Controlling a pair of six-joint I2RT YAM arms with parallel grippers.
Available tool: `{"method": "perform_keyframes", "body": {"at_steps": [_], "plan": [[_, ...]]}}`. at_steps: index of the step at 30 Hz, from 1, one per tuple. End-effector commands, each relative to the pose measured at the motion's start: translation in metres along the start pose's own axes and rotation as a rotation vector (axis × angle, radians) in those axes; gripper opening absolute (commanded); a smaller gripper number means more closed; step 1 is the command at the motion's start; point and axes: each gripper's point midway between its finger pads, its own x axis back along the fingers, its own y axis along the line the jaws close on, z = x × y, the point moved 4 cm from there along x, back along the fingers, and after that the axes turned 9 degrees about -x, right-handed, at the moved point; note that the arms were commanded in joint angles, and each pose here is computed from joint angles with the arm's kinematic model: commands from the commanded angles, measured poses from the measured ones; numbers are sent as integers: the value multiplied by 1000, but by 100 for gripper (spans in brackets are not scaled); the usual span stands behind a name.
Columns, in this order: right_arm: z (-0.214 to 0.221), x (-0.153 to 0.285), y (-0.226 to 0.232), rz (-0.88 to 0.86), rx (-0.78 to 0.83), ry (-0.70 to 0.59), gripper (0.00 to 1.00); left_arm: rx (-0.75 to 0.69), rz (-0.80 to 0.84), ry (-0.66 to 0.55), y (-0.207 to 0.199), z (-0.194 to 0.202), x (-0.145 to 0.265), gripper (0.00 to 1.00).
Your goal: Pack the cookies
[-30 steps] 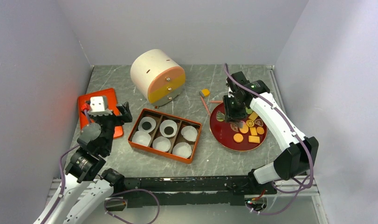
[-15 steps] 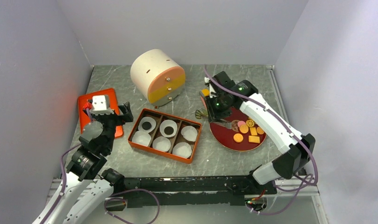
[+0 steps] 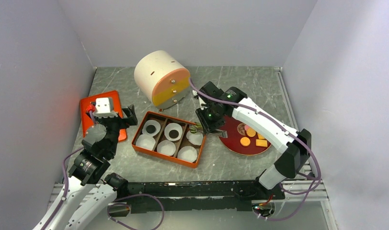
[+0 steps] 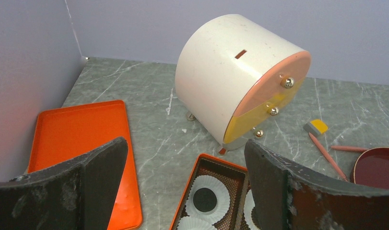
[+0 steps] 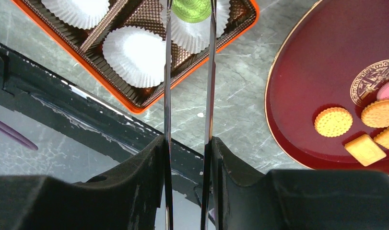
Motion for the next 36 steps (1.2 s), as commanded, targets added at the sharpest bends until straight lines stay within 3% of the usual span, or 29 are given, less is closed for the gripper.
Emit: {"method": "perform_keyframes", "body": {"at_steps": [1, 22, 36], "plan": [[1, -3, 7, -10, 38, 12, 32, 12, 8, -25, -1, -8, -2, 96], [13, -28, 4, 78, 84, 81, 39, 15, 5, -33, 0, -9, 0, 96], [12, -30, 7, 73, 91, 76, 49, 16, 4, -35, 1, -10, 1, 96]]}}
